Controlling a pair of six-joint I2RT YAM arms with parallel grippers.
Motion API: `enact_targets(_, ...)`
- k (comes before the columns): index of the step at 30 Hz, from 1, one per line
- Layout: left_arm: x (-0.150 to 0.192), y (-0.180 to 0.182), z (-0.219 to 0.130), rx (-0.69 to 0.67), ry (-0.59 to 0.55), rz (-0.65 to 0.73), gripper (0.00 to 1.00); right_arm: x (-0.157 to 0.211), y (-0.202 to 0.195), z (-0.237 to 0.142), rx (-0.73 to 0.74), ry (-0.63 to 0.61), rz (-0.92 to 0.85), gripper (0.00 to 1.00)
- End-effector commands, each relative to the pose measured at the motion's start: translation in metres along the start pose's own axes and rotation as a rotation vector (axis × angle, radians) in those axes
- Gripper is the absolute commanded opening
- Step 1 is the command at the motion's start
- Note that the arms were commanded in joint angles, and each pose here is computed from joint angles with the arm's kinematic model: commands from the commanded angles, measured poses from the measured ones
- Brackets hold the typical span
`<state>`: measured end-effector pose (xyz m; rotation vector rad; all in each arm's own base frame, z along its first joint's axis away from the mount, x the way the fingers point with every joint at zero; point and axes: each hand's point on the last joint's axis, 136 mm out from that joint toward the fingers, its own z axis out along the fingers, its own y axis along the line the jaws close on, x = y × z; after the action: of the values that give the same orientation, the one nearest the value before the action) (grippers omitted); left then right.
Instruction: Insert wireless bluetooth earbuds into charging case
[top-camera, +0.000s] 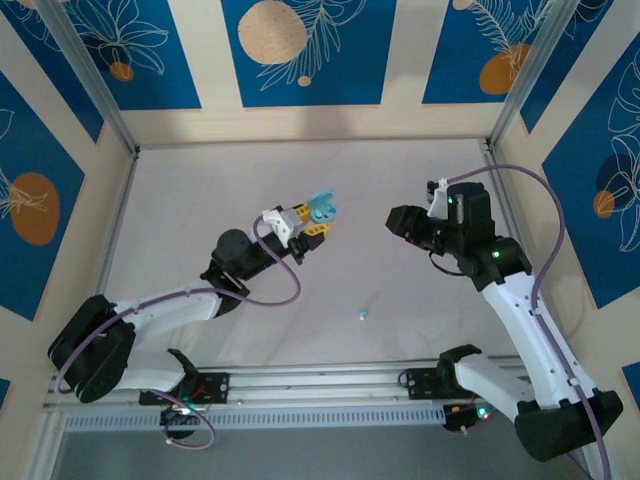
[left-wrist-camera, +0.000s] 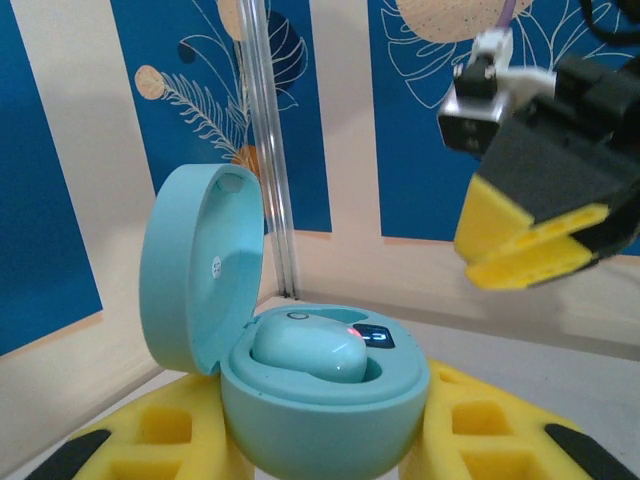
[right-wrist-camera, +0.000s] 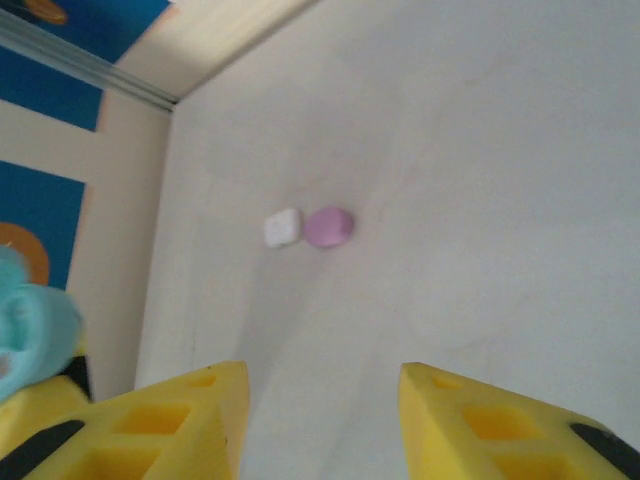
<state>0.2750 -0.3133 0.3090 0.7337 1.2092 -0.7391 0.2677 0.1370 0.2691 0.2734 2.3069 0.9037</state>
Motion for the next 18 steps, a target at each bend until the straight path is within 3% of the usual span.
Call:
enact_targets(1, -0.026, -0.001, -0.002, 0.002, -0.090, -0.003, 0.19, 0.019, -0.022, 0.007, 0.043, 0.065, 0.089, 0.45)
enact_targets(11, -0.026, -0.001, -0.013, -0.007, -0.067, -0.098, 0.18, 0.055, -0.049, 0.023, 0.065, 0.195, 0.120, 0.47)
enact_targets(18, -0.023, -0.005, -0.014, 0.011, -0.053, -0.130, 0.18, 0.088, -0.061, 0.034, 0.081, 0.370, 0.127, 0.48)
